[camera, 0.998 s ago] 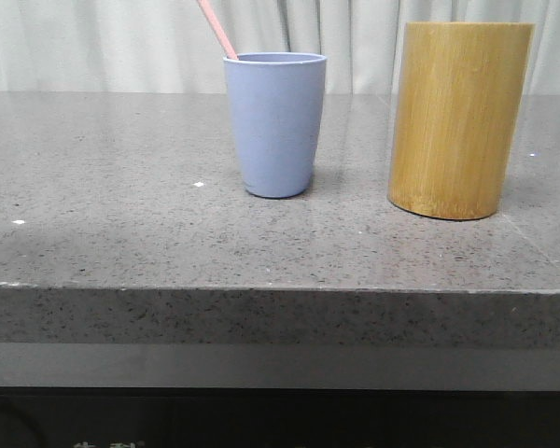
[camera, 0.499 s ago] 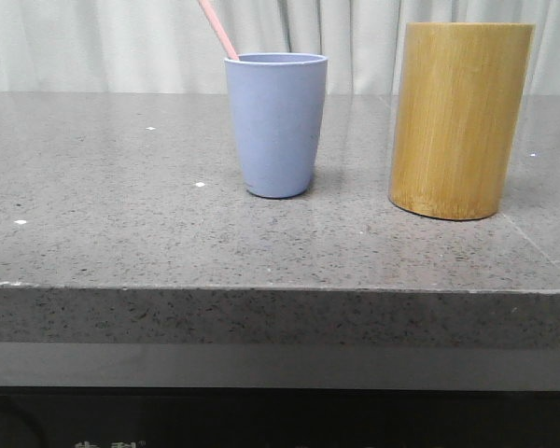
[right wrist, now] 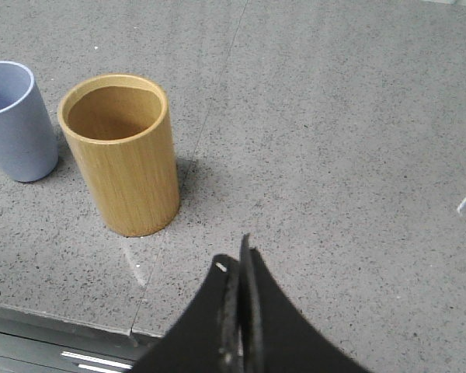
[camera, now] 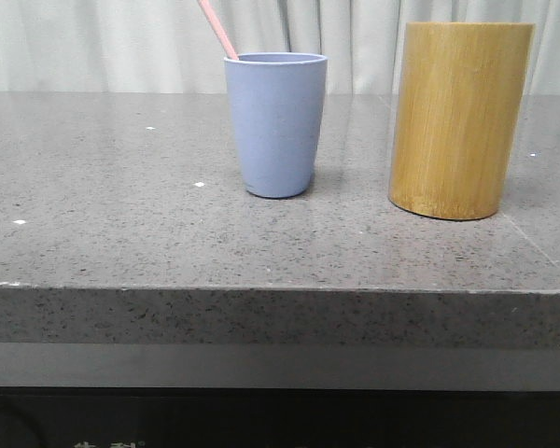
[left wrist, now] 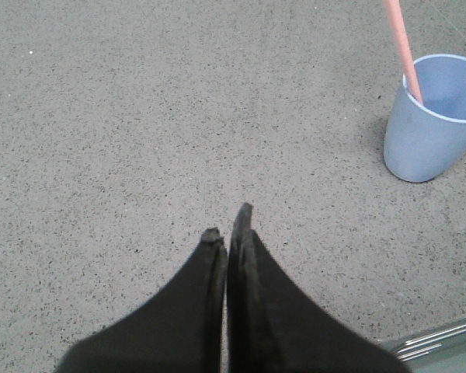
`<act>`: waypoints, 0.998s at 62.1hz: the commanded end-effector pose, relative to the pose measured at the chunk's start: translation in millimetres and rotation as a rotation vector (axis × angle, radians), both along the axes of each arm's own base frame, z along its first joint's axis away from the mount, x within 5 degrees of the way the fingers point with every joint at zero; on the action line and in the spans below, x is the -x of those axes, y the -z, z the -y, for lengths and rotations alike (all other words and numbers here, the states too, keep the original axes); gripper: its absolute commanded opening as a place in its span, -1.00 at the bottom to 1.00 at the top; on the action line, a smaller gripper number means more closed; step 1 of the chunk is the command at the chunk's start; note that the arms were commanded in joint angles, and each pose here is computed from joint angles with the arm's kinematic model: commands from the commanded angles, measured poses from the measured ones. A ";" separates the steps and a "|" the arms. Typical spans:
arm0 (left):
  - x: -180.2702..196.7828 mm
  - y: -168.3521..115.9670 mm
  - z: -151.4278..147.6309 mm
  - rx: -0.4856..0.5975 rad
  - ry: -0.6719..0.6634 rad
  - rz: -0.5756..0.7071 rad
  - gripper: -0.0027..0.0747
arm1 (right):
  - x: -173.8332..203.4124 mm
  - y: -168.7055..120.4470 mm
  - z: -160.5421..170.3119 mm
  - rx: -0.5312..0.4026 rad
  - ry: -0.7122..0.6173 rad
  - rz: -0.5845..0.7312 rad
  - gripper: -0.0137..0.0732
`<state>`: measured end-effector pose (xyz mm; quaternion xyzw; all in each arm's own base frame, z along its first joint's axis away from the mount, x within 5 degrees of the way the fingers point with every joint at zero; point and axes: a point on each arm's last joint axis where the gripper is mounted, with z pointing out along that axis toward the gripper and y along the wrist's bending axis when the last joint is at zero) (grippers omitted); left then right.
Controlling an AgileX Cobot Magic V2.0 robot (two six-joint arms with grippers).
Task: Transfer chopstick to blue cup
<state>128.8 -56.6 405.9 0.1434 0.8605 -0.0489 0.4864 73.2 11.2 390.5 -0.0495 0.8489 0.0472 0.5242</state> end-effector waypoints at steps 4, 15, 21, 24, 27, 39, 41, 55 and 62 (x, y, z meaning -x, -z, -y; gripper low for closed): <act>-2.2 -12.6 1.0 0.029 0.011 0.089 -0.98 | -2.6 -13.8 0.9 -0.003 0.012 0.103 -0.84; -2.2 -12.6 1.0 0.029 0.011 0.089 -0.98 | -2.6 -13.9 0.9 -0.003 0.012 0.104 -0.84; -2.3 -12.8 1.1 0.030 0.012 0.090 -0.98 | -2.6 -13.9 0.9 -0.003 0.012 0.104 -0.84; -2.6 -11.3 2.3 0.032 0.019 0.091 -0.98 | -2.6 -13.9 0.9 -0.003 0.012 0.104 -0.84; -1.0 -10.1 -0.1 0.038 0.015 0.109 -0.98 | -2.6 -13.9 0.9 -0.003 0.012 0.104 -0.84; 15.2 13.0 -26.7 0.190 -0.095 0.266 -0.98 | -2.5 -13.6 0.9 -0.003 0.011 0.101 -0.84; 18.4 19.8 -29.6 0.224 -0.109 0.294 -0.98 | -2.5 -13.6 0.9 -0.003 0.011 0.101 -0.84; 44.4 94.6 -44.6 0.305 -0.171 0.521 -0.98 | -2.4 -13.3 0.9 -0.003 0.011 0.097 -0.84; 57.9 132.9 -49.0 0.354 -0.207 0.588 -0.98 | -2.4 -13.3 0.9 -0.002 0.011 0.097 -0.84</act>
